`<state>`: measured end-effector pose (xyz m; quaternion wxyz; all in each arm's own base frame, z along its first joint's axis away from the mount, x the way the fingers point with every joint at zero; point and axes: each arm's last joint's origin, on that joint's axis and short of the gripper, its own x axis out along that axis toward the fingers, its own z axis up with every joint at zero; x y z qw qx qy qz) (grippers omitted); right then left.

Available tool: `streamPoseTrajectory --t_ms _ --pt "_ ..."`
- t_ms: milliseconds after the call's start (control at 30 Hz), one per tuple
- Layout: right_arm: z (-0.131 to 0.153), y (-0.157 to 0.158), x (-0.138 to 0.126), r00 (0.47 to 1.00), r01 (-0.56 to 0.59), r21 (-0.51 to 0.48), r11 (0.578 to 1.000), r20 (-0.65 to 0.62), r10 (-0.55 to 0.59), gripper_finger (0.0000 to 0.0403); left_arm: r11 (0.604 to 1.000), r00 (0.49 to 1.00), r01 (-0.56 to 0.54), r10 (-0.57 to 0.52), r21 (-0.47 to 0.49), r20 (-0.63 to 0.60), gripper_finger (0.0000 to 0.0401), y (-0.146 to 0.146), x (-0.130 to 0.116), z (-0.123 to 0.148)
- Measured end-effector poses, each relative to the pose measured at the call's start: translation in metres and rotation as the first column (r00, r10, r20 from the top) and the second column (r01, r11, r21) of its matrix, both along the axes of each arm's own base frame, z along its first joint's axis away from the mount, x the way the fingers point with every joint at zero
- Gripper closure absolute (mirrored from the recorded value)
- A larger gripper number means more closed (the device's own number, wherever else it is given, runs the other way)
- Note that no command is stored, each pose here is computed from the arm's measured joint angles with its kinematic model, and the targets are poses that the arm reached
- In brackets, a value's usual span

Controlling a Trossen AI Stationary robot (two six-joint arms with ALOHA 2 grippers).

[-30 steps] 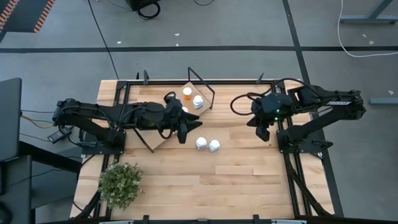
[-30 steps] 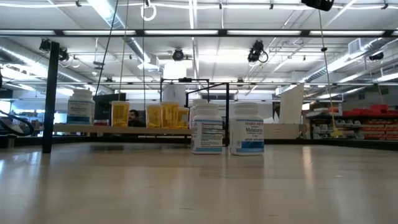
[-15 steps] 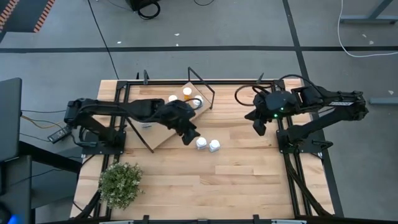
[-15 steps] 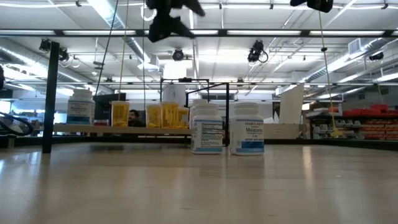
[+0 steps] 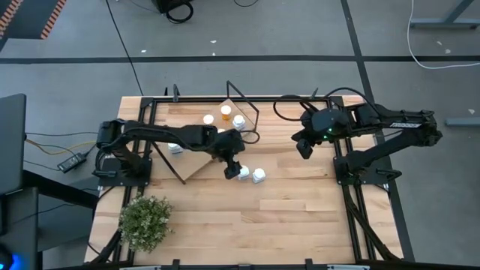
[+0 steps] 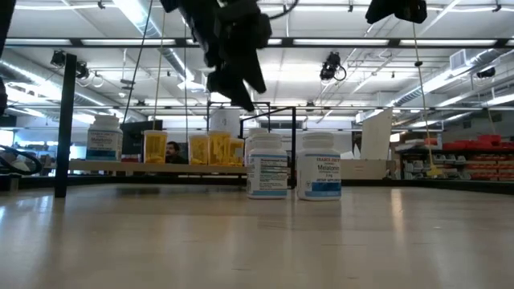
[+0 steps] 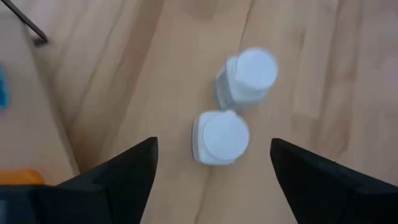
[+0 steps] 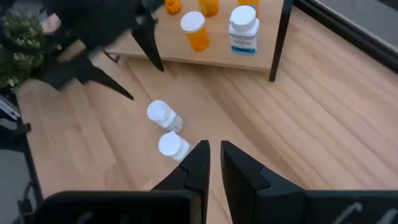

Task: Pick and place medicine bottles onto shelf by color
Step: Put the white pill bottle on the shelf

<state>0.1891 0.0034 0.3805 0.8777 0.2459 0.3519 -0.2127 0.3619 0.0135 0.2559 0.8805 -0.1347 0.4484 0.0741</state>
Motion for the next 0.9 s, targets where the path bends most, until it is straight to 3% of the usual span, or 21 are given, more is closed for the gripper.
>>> streamPoseTrajectory --t_ms 300,567,900 --pt "0.0 0.0 -0.001 0.999 0.049 0.048 0.998 0.013 -0.05 0.0356 0.998 0.995 0.062 -0.061 0.011 -0.078 0.0057 -0.01 0.012 -0.029" --pt "0.0 0.0 -0.003 1.0 0.004 0.016 1.0 -0.003 -0.004 0.0356 0.998 0.998 0.063 -0.063 0.013 -0.003 0.0005 -0.013 0.02 -0.027" --pt "0.0 0.002 -0.003 0.997 -0.08 -0.059 0.995 -0.025 0.079 0.0356 0.984 0.99 0.138 -0.142 0.112 0.025 0.0003 -0.019 0.023 -0.025"
